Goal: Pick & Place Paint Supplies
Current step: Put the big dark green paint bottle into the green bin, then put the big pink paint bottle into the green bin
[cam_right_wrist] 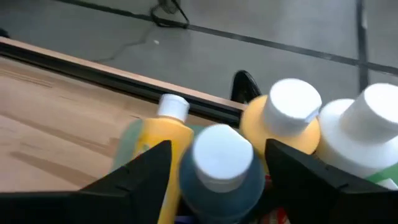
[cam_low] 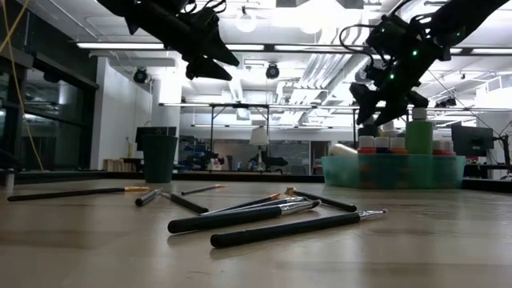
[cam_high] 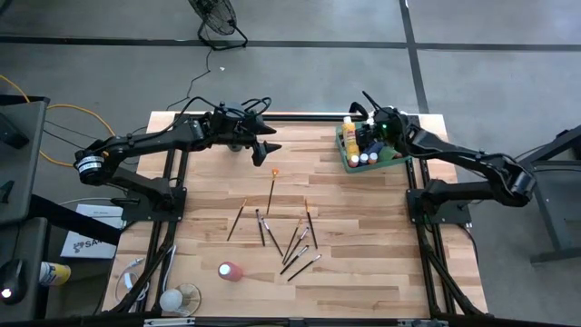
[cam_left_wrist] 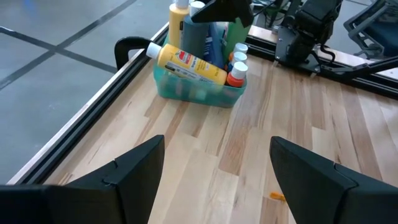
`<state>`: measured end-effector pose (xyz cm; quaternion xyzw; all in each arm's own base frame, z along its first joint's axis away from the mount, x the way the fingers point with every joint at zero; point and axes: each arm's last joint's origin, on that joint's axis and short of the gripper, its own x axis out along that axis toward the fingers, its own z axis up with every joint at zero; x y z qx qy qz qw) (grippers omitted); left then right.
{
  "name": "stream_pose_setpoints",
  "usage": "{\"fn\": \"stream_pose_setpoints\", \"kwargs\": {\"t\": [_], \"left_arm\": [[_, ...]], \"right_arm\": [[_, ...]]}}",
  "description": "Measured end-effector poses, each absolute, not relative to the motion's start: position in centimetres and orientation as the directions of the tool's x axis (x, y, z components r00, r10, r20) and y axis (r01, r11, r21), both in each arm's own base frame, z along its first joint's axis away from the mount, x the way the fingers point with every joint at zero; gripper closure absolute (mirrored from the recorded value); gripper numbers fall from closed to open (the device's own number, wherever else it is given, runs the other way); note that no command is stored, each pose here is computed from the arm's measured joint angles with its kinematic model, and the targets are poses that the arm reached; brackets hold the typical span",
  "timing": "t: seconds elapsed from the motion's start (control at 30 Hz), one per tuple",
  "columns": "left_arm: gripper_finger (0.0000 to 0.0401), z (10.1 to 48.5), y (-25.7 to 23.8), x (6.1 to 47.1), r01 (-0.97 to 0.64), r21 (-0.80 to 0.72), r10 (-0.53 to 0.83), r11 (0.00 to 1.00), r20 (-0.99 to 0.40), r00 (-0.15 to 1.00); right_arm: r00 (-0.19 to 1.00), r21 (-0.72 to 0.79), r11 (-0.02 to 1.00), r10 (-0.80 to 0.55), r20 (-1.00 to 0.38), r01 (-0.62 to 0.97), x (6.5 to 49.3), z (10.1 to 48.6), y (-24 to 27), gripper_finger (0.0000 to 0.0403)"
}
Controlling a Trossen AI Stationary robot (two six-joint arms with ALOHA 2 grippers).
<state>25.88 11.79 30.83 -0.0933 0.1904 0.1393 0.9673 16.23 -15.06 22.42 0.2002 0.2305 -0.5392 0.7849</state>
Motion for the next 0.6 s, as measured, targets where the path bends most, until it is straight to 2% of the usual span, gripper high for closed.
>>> {"fn": "stream_pose_setpoints", "kwargs": {"t": [0.17,0.33,0.47,0.6], "left_arm": [[0.0116,31.3,11.5,25.2,-0.310,-0.138,0.233,0.941,-0.401,0.886],[0.0116,31.5,10.5,23.3,-0.308,-0.158,0.198,0.938,-0.484,0.852],[0.0116,31.7,9.2,21.3,-0.248,-0.222,0.085,0.943,-0.558,0.825],[0.0116,31.3,7.5,19.2,-0.121,-0.359,-0.144,0.926,-0.628,0.764]], "right_arm": [[0.399,0.136,0.390,-0.745,-0.535,0.911,15.6,23.9,-14.3,0.0123],[0.532,0.227,0.486,-0.699,-0.479,0.844,14.9,25.5,-13.2,0.0118],[0.618,0.263,0.562,-0.664,-0.420,0.784,14.2,26.8,-12.3,0.0117],[0.710,0.238,0.676,-0.605,-0.361,0.697,13.9,27.8,-11.2,0.0117]]}}
